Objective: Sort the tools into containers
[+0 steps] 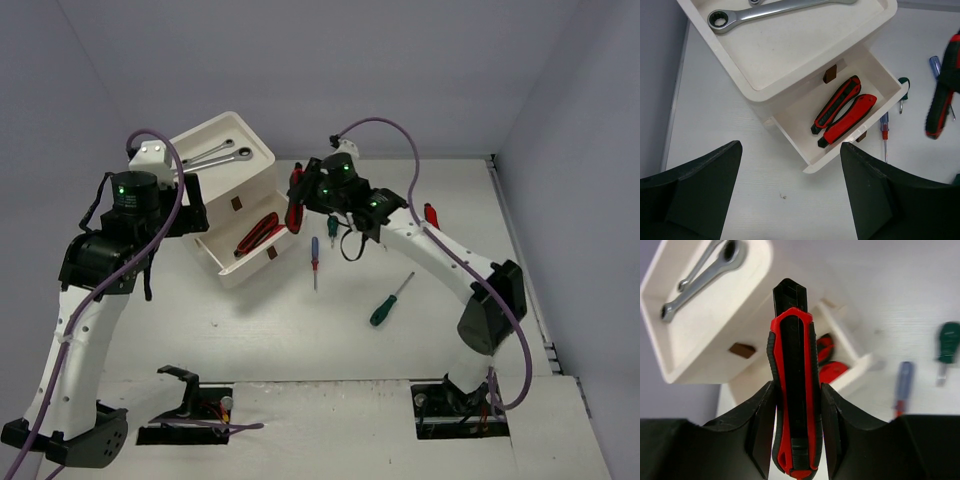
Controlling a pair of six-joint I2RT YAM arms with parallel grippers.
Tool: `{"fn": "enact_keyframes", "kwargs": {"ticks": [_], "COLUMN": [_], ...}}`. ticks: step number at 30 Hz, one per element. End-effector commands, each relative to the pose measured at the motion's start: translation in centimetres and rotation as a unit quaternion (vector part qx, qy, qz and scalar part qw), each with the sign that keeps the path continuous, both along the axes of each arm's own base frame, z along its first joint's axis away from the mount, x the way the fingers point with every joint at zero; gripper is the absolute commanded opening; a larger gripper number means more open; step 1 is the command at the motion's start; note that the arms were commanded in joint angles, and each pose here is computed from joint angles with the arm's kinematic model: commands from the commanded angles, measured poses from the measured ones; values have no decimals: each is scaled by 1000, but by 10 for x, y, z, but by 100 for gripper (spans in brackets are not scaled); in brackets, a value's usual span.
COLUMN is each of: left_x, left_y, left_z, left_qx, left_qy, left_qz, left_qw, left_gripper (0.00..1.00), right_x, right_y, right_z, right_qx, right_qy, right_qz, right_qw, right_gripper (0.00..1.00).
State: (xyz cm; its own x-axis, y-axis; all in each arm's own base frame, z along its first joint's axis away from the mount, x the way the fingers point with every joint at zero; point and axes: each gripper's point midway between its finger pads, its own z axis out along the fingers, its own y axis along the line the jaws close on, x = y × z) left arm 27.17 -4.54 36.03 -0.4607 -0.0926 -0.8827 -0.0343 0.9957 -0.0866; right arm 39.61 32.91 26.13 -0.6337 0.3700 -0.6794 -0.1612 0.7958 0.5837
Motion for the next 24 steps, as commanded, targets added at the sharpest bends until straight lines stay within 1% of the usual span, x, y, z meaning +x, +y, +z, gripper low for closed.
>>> {"fn": "enact_keyframes", "kwargs": {"ticks": [1, 2, 3, 4, 5, 6, 8, 10, 12, 14, 16, 19, 22, 24], "left_x": [5, 5, 4, 4, 3, 3, 2, -1, -1, -3, -4, -4, -4, -4], "left_y": [-4, -3, -3, -2, -2, -2, -2, -3, -3, -2, -1, -1, -2, -2], "left_z": [25, 25, 25, 26, 26, 26, 27, 28, 29, 31, 31, 31, 31, 31], "left_qx": [-15, -13, -12, -12, -13, -13, -15, -17, -18, -19, -18, -17, -16, -15], "left_qy": [-38, -39, -39, -41, -41, -42, -43, -45, -46, -50, -51, -51, -51, -51], "left_qz": [-3, -2, -2, -1, -1, -1, -2, -4, -4, -4, -3, -4, -7, -9], "left_qw": [999, 999, 999, 999, 999, 999, 999, 999, 999, 999, 999, 999, 999, 999], "left_gripper": [77, 77, 77, 77, 77, 77, 77, 77, 77, 77, 77, 77, 77, 77], "right_x": [16, 13, 12, 12, 14, 12, 13, 13, 12, 11, 13, 19, 26, 36], "right_y": [57, 78, 89, 98, 109, 118, 130, 138, 134, 122, 105, 63, 5, -57], "right_z": [22, 20, 19, 16, 2, 9, 4, -2, -4, 6, 15, 24, 23, 9], "right_qx": [116, 124, 129, 130, 121, 129, 129, 126, 111, 97, 72, 18, -63, -127], "right_qy": [1, 4, 5, 6, 10, 6, 6, 9, 2, -18, -42, -74, -104, -93], "right_qz": [-73, -62, -59, -60, -61, -57, -55, -49, -48, -50, -48, -47, -59, -89], "right_qw": [991, 990, 990, 990, 991, 990, 990, 991, 993, 994, 995, 996, 991, 984], "right_gripper": [10, 10, 11, 13, 17, 24, 39, 50, 61, 66, 67, 68, 68, 69]}}
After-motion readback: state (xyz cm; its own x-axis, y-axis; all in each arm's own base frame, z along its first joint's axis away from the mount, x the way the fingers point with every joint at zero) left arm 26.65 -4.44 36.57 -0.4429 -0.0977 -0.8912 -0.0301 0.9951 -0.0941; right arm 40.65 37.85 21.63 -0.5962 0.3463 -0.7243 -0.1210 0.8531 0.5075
